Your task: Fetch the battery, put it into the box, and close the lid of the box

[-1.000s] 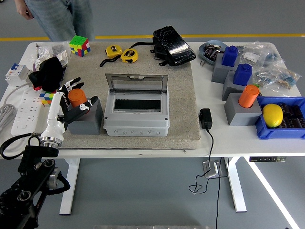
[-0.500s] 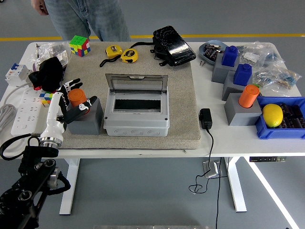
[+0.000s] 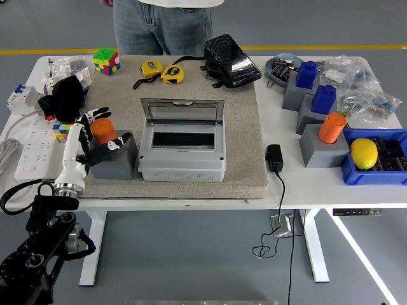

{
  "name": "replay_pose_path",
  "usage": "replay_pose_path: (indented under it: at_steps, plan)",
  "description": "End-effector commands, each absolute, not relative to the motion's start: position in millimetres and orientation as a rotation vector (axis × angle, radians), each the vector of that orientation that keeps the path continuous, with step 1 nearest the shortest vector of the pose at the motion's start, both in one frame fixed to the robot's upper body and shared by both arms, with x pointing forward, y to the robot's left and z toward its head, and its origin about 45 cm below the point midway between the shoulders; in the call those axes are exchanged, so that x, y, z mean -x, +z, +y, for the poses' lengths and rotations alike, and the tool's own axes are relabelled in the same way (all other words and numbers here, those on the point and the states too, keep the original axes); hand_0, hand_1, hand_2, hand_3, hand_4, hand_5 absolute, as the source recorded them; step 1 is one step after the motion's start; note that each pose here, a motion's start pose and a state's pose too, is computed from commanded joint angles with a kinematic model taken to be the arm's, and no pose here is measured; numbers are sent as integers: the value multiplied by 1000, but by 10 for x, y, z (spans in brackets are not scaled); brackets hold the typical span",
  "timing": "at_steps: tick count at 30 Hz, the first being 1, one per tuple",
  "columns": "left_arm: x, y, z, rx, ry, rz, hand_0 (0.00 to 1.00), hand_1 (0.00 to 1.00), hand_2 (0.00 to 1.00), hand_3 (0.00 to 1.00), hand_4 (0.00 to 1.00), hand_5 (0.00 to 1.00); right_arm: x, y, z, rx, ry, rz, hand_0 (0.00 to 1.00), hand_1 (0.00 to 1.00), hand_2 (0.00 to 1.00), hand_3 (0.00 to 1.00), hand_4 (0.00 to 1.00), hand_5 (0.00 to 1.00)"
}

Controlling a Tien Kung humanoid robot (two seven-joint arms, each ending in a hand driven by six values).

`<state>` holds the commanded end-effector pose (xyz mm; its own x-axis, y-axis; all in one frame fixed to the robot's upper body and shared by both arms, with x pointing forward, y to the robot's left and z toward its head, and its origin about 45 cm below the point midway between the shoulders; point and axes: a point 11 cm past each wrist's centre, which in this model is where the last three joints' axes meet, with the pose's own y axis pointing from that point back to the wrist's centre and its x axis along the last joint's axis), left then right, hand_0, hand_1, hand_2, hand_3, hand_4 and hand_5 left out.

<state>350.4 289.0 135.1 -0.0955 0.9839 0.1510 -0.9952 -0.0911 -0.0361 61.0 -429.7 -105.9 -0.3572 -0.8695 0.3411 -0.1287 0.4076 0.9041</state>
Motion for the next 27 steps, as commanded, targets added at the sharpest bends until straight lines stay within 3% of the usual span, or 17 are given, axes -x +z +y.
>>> replay_pose_path:
  at_steps: [6,7,12,13,24,25,27]
  plan:
    - [-3506,1351,2899,-88,1675,-138,668,777,686,709,998,91,-616,-1057,-4300,-870,-1030,-1763,822,776,757,795,998,998]
    - [-3505,1348,2900,-86,1677,-135,619,717,635,652,998,77,-617,-1058,-4299,-870,-1031,-1764,821,778,756,795,998,998]
    - [-3502,1335,2905,-82,1681,-127,619,717,635,652,998,77,-616,-1057,-4300,-869,-1031,-1765,821,778,756,795,998,998]
    - [-3500,1332,2906,-82,1682,-126,530,642,512,554,998,70,-615,-1058,-4300,-869,-1031,-1765,821,777,757,795,998,998]
    - [-3505,1321,2877,-34,1703,-90,499,612,481,500,998,74,-618,-1057,-4301,-870,-1031,-1763,821,778,757,795,998,998]
    - [-3510,1324,2868,-29,1704,-88,544,617,480,494,998,63,-616,-1056,-4303,-870,-1030,-1763,821,777,757,795,998,998]
    - [-3522,1337,2844,-23,1701,-90,544,617,480,494,998,63,-615,-1055,-4307,-869,-1030,-1763,821,777,757,795,998,998]
